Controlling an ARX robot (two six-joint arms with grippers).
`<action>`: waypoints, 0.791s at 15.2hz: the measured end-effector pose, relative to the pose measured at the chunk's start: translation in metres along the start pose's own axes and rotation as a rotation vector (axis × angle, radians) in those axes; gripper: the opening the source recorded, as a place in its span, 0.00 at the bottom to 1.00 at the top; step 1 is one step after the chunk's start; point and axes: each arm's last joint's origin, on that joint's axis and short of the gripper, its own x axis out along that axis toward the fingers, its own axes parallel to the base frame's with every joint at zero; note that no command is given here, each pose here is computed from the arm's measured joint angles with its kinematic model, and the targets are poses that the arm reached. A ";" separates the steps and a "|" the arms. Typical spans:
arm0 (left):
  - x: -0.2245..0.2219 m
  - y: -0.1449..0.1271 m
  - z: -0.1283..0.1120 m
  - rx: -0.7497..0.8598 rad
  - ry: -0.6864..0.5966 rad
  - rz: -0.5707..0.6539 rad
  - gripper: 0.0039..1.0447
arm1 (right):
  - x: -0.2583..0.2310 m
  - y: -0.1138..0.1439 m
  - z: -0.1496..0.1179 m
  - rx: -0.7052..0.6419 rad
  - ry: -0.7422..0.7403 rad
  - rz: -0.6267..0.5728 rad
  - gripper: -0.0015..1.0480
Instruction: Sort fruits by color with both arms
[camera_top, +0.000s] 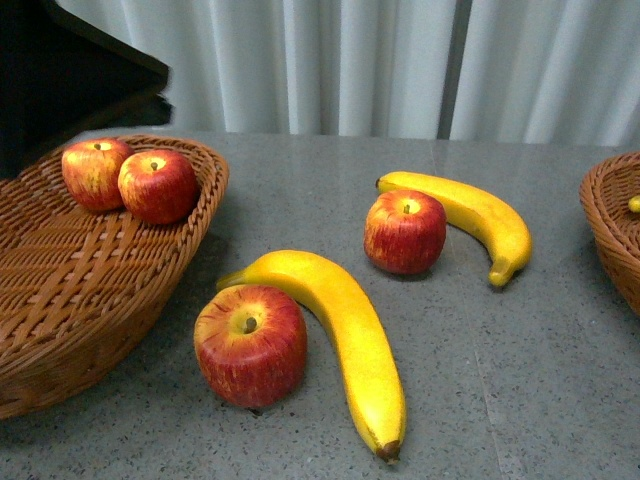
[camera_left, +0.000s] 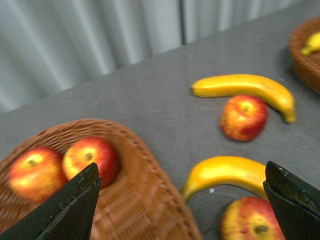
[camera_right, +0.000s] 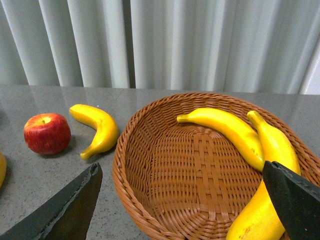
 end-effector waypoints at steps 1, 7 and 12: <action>0.007 -0.008 -0.001 0.062 0.033 -0.078 0.94 | 0.000 0.000 0.000 0.000 0.000 0.000 0.94; 0.033 -0.032 -0.033 0.237 0.187 -0.316 0.94 | 0.000 0.000 0.000 0.000 0.000 0.000 0.94; 0.054 -0.035 -0.054 0.293 0.230 -0.393 0.94 | 0.000 0.000 0.000 0.000 0.000 0.000 0.94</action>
